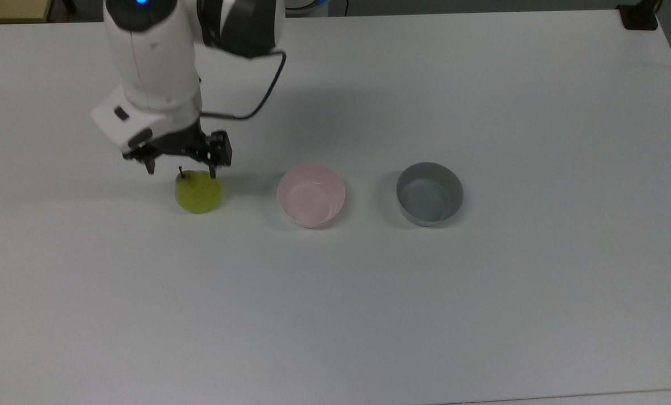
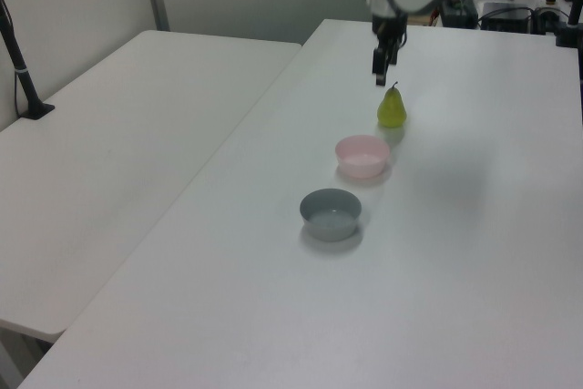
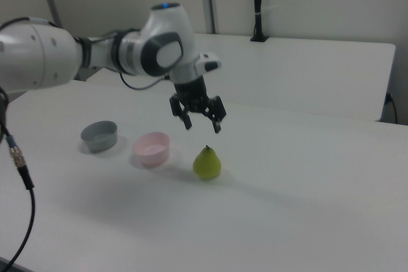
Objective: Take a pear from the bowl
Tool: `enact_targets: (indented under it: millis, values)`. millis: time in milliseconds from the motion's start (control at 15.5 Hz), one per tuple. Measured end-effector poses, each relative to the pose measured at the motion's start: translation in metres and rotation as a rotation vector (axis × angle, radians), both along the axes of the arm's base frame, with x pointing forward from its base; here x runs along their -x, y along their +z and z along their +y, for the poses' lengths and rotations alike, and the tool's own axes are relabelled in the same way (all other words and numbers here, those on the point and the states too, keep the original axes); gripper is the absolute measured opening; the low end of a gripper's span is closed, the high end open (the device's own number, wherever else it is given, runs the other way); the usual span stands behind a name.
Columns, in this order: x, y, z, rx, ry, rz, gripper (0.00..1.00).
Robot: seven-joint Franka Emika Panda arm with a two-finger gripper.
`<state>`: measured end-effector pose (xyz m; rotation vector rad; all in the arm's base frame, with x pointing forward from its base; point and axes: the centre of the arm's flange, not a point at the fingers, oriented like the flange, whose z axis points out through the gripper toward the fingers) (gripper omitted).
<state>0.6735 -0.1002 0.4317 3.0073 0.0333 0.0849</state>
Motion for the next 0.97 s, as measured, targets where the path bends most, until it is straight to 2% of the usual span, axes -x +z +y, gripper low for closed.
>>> enact_targets:
  millis: [387,709,966]
  values:
    - [0.06,0.111,0.028,-0.058,-0.039,0.064,1.0]
    - [0.092,0.134,0.068,-0.079,-0.034,0.118,1.0]
    - [0.097,0.136,0.071,-0.082,-0.054,0.117,1.0]
